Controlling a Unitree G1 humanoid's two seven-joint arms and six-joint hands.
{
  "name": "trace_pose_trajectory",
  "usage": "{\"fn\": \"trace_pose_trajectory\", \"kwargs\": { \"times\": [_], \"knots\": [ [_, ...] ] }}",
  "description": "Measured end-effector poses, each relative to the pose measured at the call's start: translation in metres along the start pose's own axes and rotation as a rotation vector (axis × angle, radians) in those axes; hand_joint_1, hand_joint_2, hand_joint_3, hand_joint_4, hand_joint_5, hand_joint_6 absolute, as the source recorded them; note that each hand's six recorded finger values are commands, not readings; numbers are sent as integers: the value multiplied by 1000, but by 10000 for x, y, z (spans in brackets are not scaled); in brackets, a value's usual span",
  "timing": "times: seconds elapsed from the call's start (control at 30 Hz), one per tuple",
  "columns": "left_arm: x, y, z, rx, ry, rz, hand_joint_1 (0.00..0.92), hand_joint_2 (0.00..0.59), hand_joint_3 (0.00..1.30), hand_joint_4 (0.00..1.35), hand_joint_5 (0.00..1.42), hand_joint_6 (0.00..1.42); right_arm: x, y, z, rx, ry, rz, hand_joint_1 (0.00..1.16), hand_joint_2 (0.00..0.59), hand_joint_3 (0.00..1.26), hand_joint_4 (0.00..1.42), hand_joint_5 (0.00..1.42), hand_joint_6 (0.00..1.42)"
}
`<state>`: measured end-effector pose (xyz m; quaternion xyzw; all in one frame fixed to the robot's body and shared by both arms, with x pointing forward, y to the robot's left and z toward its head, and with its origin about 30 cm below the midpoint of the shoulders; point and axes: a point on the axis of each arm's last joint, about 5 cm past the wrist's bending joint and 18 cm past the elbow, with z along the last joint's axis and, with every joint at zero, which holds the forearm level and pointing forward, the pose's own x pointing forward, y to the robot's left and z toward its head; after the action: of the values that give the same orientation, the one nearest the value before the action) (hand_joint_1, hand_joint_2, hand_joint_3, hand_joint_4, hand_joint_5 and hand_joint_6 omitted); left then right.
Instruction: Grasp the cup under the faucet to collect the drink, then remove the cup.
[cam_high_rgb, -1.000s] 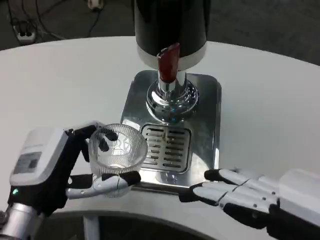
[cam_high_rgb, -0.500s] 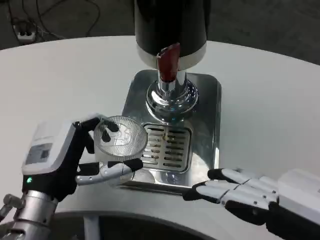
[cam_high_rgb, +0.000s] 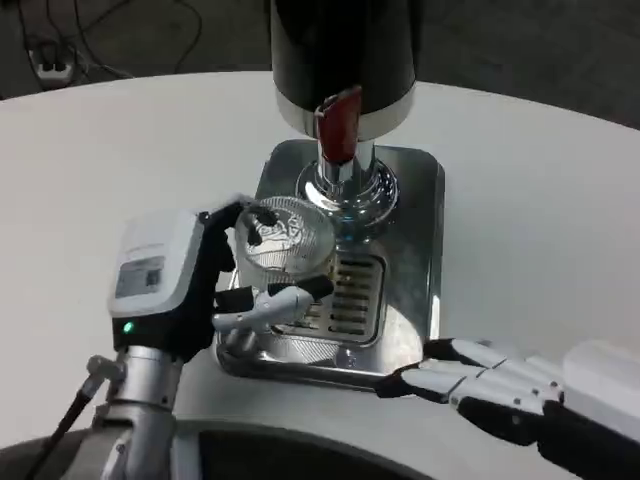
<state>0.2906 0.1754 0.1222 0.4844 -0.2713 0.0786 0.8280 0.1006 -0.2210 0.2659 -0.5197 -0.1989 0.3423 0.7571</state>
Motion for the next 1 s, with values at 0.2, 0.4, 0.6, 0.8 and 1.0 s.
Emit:
{"fn": "trace_pose_trajectory", "kwargs": {
  "times": [0.2, 0.4, 0.6, 0.8, 1.0],
  "knots": [
    [129, -83, 94, 0, 5, -3, 292, 156, 737, 790, 880, 724, -2, -1, -11, 3, 5, -2, 385, 405, 114, 84, 4, 0],
    [151, -110, 128, -9, 12, -13, 283, 162, 729, 784, 863, 693, -3, -2, -12, 3, 5, -2, 385, 405, 114, 84, 7, 0],
    [166, -100, 141, -48, 47, -64, 266, 164, 728, 773, 834, 629, 3, -1, -14, 4, 2, -4, 386, 406, 114, 84, 13, 0],
    [182, -94, 157, -51, 50, -87, 259, 169, 724, 762, 831, 613, 12, 0, -14, -6, 7, -3, 387, 406, 116, 84, 14, 0],
    [193, -81, 162, -45, 50, -84, 247, 175, 719, 762, 821, 611, 10, 2, -14, -5, 9, -2, 387, 406, 122, 84, 15, 0]
  ]
}}
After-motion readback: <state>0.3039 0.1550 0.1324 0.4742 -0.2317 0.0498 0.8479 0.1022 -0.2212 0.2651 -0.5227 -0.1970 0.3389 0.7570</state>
